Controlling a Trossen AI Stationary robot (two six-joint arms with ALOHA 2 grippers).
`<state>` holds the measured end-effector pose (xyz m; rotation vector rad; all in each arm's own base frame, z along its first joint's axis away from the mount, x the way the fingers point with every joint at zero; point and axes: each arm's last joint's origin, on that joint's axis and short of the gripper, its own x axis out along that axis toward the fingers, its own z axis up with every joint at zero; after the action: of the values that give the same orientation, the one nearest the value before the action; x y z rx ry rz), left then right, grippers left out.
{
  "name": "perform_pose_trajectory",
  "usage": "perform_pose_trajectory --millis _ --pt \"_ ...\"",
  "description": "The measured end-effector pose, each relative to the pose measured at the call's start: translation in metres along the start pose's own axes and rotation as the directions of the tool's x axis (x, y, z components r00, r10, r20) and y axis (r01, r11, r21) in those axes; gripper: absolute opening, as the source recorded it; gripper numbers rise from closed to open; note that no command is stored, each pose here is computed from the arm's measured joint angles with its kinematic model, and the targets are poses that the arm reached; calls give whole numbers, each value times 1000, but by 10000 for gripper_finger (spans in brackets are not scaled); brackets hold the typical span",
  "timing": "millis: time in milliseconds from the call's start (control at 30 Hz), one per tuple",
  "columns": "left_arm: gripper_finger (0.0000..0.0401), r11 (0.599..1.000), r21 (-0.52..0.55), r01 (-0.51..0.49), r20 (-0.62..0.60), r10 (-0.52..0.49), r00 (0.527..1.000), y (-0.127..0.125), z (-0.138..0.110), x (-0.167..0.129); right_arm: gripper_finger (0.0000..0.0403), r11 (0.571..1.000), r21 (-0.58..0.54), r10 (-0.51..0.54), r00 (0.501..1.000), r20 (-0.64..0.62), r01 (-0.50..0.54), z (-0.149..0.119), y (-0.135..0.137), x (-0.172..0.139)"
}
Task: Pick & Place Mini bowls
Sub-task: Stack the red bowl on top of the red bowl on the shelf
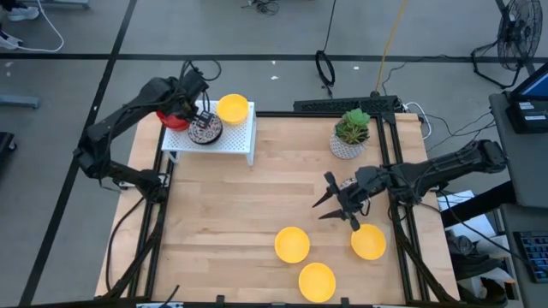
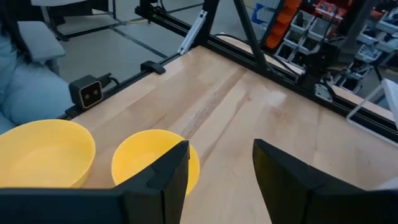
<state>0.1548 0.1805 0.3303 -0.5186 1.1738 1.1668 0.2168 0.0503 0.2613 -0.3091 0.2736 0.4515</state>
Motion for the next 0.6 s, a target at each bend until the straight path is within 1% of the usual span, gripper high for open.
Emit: perform_pose_trajectory --millis 200,333,433,600 --pt "26 1000 8 -11 -28 11 1000 -2 -4 8 164 1000 7 -16 1000 -4 16 -1 -4 -1" --pt "27 1000 -15 -17 -8 17 1000 -2 -2 8 164 1000 -2 -16 1000 -4 16 -1 -4 -1" --pt "45 1000 -24 -18 4 18 1000 -2 -1 8 164 1000 -3 -16 1000 -4 16 -1 -4 -1" --pt "100 1000 11 1 17 -1 1000 -3 0 8 164 1000 -3 -18 1000 -5 18 -1 -4 -1"
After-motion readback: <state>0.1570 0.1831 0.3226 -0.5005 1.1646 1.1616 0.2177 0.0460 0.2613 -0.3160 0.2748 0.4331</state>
